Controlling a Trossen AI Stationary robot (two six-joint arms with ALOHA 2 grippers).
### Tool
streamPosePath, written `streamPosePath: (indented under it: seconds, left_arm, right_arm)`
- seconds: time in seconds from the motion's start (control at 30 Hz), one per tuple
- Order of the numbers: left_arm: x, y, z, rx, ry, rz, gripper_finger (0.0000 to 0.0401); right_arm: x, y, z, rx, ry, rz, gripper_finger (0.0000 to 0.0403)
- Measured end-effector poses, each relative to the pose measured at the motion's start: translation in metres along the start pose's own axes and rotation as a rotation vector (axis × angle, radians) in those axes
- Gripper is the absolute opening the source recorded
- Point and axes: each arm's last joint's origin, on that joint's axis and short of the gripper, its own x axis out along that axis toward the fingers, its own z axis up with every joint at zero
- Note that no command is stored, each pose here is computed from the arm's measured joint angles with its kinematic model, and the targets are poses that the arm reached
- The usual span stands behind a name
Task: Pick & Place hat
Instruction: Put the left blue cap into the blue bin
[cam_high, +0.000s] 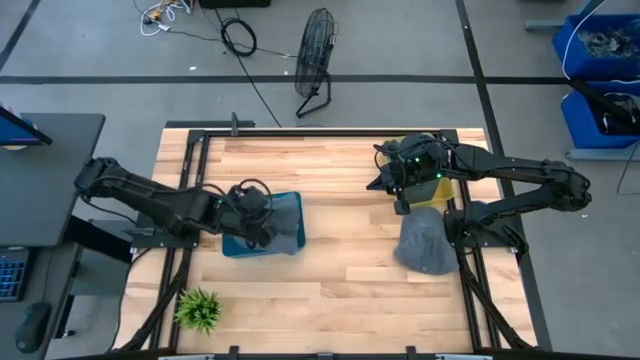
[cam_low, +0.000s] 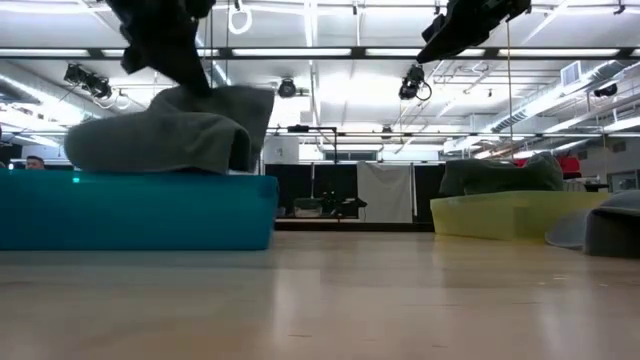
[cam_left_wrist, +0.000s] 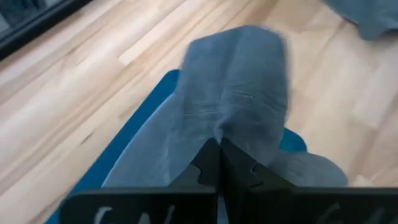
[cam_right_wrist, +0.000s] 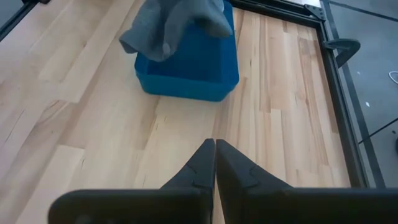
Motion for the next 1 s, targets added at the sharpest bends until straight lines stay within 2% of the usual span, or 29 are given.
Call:
streamPosePath:
  seconds: [0.27,0.57,0.77,1.0]
  left_arm:
    - [0.007,0.005,-0.012,-0.043,0.013,0.060,0.0003]
    - [-0.015,0.006,-0.003,-0.051,-0.067,0.031,0.0003]
    - [-0.012,0.015,-0.017,-0.028,0.003,0.112,0.0004]
    - [0.009,0.025,-0.050,-0.069,0.157,0.119,0.0026]
  right_arm:
    - [0.000,0.000,0.000,0.000,0.001,0.000,0.0016]
    - [0.000,0.000,0.000,0.000,0.002,0.001,0.0016]
    - [0.000,0.000,0.000,0.002,-0.001,0.000,0.0016]
    - [0.000,-0.001,0.003,0.018,-0.028,-0.010,0.0016]
